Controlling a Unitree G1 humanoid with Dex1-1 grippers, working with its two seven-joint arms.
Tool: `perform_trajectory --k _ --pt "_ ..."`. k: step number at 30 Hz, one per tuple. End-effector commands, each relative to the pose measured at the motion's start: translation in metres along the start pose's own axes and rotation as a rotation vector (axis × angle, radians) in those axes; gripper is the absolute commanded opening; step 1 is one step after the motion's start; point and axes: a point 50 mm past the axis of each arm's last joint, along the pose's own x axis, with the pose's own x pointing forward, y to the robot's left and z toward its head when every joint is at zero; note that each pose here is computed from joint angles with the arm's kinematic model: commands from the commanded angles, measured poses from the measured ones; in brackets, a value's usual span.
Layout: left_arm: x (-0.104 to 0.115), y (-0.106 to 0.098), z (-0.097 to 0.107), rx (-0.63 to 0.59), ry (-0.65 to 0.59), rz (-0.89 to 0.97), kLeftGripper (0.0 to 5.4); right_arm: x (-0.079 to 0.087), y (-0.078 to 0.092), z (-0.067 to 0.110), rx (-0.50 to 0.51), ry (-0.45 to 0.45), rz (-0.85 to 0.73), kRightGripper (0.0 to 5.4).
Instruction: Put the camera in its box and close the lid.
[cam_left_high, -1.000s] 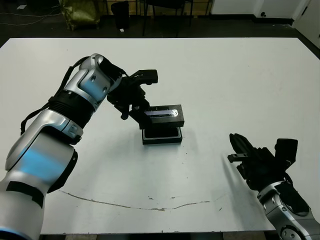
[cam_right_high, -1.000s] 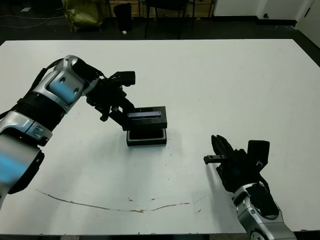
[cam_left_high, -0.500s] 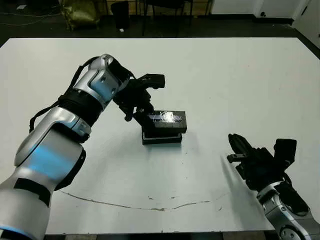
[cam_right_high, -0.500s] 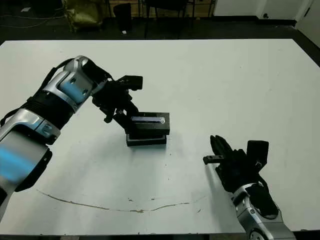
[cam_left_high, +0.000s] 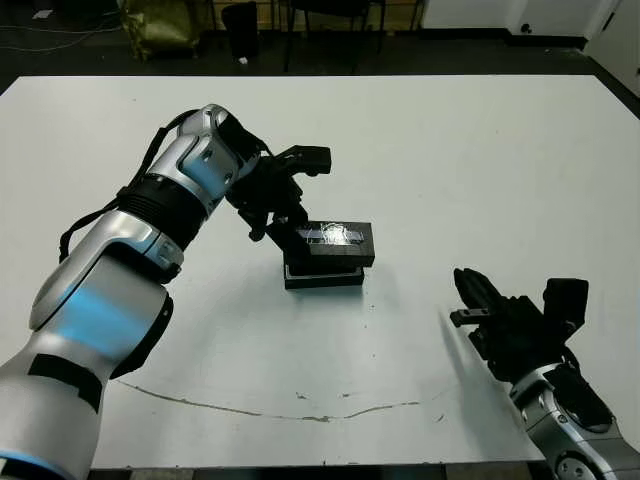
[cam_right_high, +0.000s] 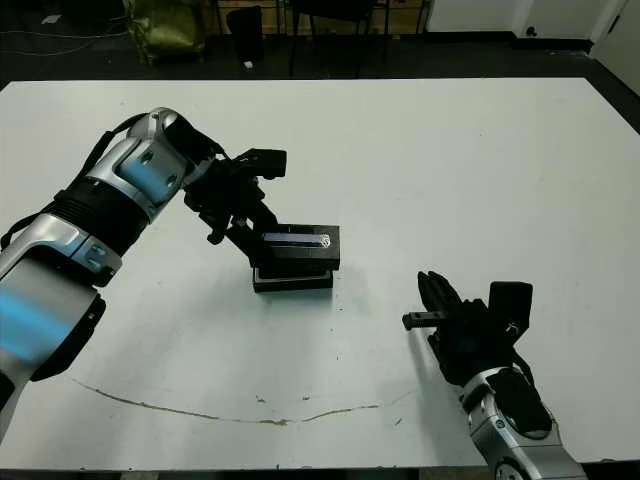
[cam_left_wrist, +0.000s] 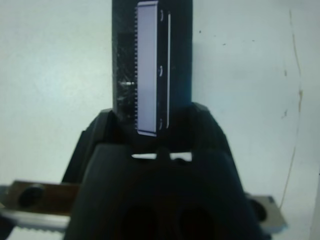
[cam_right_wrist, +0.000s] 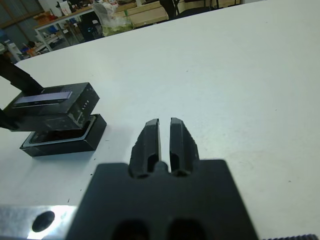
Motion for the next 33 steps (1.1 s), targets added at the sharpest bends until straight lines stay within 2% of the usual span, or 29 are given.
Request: perform_trajectory --k 1,10,33 --pt "0.009 -0.003 -0.008 -0.03 0.019 -0.019 2.08 -0.002 -0.002 -0.004 0.0 0.017 -0.011 0.0" --pt "0.015 -0.004 -0.014 -0.079 0.029 -0.024 2.08 -0.001 -0.002 -0.008 0.003 0.019 -0.005 0.0" --pt "0.027 -0.008 -0.017 -0.068 0.042 -0.05 2.08 -0.005 0.0 -0.007 0.003 0.035 -0.03 0.0"
